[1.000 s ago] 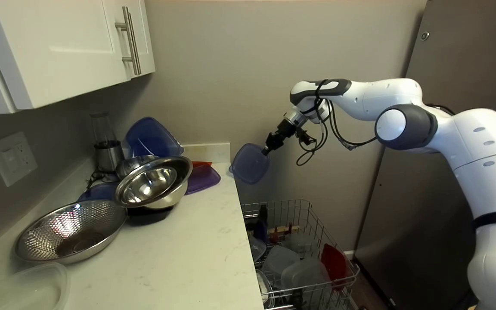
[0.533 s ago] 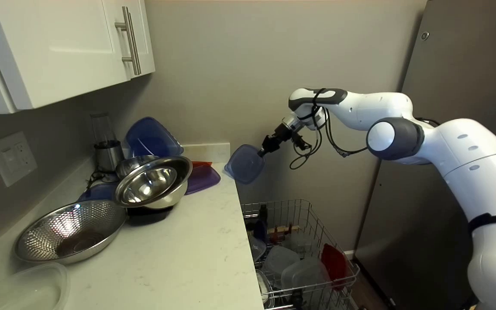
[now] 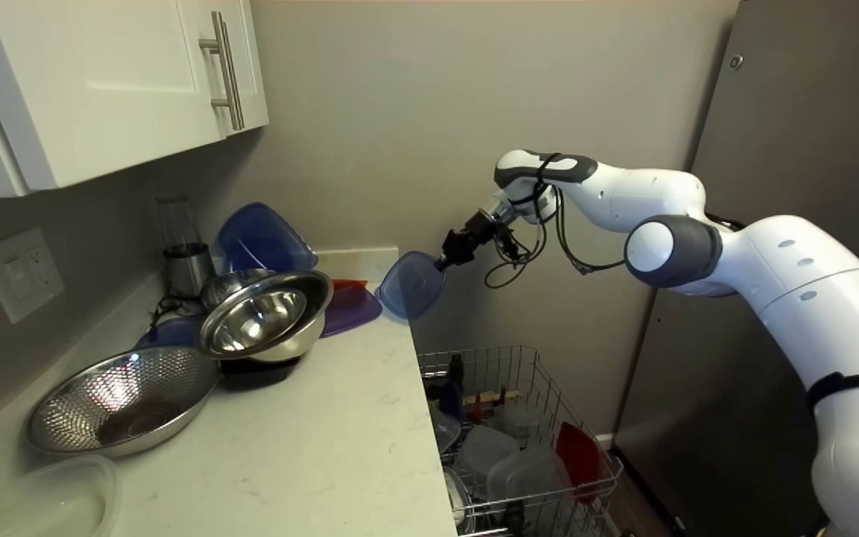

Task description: Remove the blue lid from the dishwasher

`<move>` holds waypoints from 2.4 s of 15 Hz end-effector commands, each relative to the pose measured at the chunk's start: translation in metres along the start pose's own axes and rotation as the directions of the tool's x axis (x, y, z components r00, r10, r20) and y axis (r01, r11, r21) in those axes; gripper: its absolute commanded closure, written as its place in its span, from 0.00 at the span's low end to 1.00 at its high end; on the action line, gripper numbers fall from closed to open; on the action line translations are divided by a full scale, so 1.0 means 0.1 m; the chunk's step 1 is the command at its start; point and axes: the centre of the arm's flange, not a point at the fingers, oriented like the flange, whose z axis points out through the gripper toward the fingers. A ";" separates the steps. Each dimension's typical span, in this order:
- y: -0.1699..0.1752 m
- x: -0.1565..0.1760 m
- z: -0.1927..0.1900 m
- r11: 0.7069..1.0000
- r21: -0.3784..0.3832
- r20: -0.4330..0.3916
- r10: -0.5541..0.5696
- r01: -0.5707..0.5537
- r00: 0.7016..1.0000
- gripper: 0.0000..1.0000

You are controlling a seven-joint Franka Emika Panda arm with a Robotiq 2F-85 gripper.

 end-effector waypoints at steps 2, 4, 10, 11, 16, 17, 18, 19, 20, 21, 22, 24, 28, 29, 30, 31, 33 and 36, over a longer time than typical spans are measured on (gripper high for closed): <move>0.10 0.34 0.35 0.994 0.055 -0.018 0.095 -0.093 0.995 0.94; 0.11 0.40 0.50 0.993 0.070 -0.028 0.093 -0.091 0.995 0.94; 0.13 0.57 0.72 0.990 0.112 -0.080 0.092 -0.082 0.993 0.94; 0.15 0.58 0.74 0.989 0.117 -0.087 0.097 -0.086 0.991 0.94; 0.15 0.61 1.10 0.980 0.188 -0.032 0.078 -0.070 0.996 0.94; 0.11 0.61 1.18 0.978 0.200 -0.018 0.071 -0.066 0.997 0.94; 0.06 0.61 1.30 0.976 0.208 0.000 0.061 -0.060 0.998 0.94; 0.01 0.60 1.37 0.974 0.218 0.013 0.056 -0.057 0.998 0.94; -0.01 0.59 1.44 0.975 0.215 0.025 0.051 -0.055 0.998 0.94; -0.05 0.59 1.48 0.974 0.220 0.033 0.047 -0.053 0.998 0.94; -0.06 0.58 1.51 0.974 0.220 0.039 0.045 -0.053 0.998 0.94; -0.08 0.59 1.53 0.976 0.214 0.044 0.041 -0.049 0.998 0.94; -0.07 0.59 1.46 0.978 0.206 0.068 0.020 -0.033 0.998 0.55; -0.04 0.58 1.45 0.978 0.205 0.071 0.017 -0.032 0.997 0.50; -0.03 0.58 1.42 0.979 0.199 0.067 0.021 -0.034 0.998 0.44; -0.01 0.58 1.41 0.981 0.190 0.065 0.024 -0.035 0.998 0.37; 0.00 0.56 1.33 0.987 0.158 0.052 0.021 -0.029 0.998 0.24; 0.03 0.53 1.16 0.994 0.111 0.024 0.021 -0.023 0.999 0.05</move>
